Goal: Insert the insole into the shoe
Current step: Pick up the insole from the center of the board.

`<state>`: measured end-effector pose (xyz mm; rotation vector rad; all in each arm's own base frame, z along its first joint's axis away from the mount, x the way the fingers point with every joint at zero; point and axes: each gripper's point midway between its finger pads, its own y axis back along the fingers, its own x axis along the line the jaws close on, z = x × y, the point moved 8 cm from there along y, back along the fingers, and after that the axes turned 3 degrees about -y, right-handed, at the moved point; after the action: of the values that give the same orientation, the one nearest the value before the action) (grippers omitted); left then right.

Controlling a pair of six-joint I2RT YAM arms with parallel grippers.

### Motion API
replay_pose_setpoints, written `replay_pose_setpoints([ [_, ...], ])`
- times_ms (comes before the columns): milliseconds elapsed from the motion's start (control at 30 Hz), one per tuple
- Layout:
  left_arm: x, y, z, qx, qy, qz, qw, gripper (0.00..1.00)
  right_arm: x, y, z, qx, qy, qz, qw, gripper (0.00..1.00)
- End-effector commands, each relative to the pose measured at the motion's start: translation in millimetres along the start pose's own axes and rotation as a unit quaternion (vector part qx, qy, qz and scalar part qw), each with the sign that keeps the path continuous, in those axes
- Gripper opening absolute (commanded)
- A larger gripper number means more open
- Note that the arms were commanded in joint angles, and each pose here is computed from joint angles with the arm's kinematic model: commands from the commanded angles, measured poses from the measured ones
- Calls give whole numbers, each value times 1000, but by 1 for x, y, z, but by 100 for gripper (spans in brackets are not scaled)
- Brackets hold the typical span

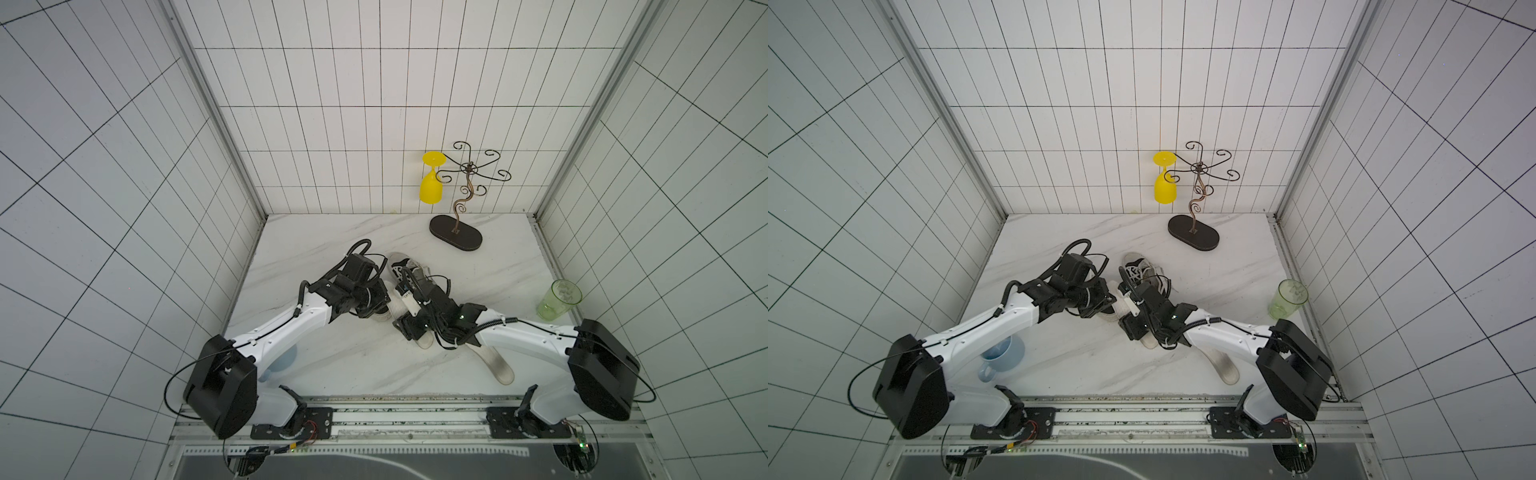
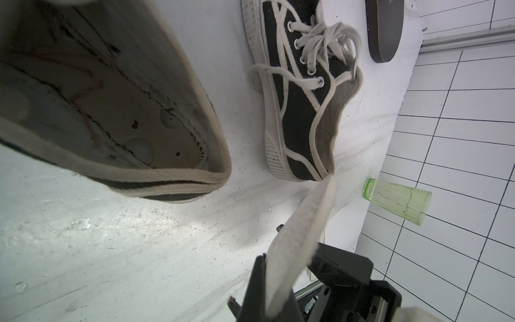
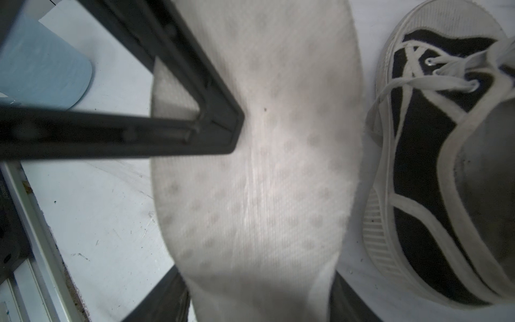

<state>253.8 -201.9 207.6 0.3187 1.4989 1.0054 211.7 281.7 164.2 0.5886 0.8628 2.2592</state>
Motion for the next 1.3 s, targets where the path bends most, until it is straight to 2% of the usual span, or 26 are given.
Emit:
replay_pose_setpoints([
  [0, -8, 4, 1, -6, -4, -16, 1000, 0, 12, 3, 32, -45, 14, 13, 999, 67],
  [133, -11, 3, -1, 6, -10, -15, 1000, 0, 11, -1, 38, -50, 22, -1, 999, 64],
  [300, -7, 6, -1, -1, -18, 3, 1000, 0, 11, 0, 40, -56, 26, 1, 998, 42],
  [567, -3, 5, 1, -1, -16, 8, 1000, 1, 10, 6, 33, -57, 23, 9, 998, 34],
  [700, -6, 10, 8, -11, -17, 0, 1000, 30, 10, 6, 29, -49, 29, 7, 998, 31],
  [800, -9, 21, 19, -23, -31, 4, 999, 43, 6, 4, 31, -29, 32, 0, 999, 32],
  [1067, 3, 68, 46, -97, -101, 76, 987, 46, -1, 7, 42, 26, 34, -1, 999, 32],
  [1167, 16, 68, 58, -121, -139, 128, 975, 52, -3, 6, 42, 52, 33, -13, 998, 32],
  [1267, 20, 57, 66, -107, -184, 170, 962, 57, -6, 8, 45, 58, 33, -21, 998, 32],
])
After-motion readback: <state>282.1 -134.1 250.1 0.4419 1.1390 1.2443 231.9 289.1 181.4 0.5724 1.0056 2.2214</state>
